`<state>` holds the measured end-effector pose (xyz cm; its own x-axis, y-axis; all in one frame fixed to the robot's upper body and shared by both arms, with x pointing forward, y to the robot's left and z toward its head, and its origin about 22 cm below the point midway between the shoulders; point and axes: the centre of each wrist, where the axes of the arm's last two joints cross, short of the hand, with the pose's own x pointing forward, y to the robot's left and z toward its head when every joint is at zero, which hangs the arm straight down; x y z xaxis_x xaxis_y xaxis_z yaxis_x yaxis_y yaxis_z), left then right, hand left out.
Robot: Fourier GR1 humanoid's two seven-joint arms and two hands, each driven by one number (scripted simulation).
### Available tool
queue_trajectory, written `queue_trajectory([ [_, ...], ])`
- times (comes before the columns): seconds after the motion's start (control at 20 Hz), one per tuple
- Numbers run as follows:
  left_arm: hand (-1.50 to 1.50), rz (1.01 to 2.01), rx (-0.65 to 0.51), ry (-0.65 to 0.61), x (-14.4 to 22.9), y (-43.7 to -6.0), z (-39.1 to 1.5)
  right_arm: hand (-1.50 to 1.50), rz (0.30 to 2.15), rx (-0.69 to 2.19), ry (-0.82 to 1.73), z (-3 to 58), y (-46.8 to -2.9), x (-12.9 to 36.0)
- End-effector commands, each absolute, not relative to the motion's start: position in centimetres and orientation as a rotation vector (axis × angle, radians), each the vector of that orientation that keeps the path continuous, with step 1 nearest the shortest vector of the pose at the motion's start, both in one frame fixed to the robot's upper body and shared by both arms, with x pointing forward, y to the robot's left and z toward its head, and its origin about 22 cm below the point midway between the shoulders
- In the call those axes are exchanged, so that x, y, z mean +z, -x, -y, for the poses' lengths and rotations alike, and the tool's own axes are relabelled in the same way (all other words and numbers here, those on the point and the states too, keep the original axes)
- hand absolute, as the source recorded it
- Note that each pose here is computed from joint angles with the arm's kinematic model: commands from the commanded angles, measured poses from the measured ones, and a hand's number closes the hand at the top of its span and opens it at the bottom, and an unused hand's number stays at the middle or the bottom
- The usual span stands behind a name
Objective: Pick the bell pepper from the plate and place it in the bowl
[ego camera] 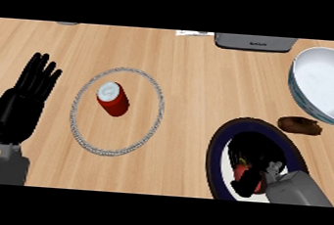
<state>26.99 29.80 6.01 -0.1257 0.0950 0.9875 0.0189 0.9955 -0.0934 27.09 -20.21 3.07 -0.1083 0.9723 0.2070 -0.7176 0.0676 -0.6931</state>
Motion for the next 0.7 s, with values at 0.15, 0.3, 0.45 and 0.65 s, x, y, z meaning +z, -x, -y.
queue_trajectory([
  [0.15, 0.0, 1.687, 0.082, 0.056, 5.7, -27.0, -30.5, 1.5, 1.081, 1.738, 0.377, 27.9, -24.5, 6.8],
  [0.3, 0.0, 1.68, 0.095, 0.059, 5.2, -26.2, -30.2, 1.5, 1.186, 1.784, 0.435, 32.6, -24.2, 8.8],
  [0.45, 0.0, 1.678, 0.091, 0.071, 6.6, -26.6, -30.0, 1.5, 1.286, 1.773, 0.476, 36.1, -23.1, 8.8],
  [0.65, 0.0, 1.701, 0.094, 0.046, 6.3, -28.0, -31.5, 1.5, 1.412, 1.585, 0.618, 38.2, -22.3, 11.0],
])
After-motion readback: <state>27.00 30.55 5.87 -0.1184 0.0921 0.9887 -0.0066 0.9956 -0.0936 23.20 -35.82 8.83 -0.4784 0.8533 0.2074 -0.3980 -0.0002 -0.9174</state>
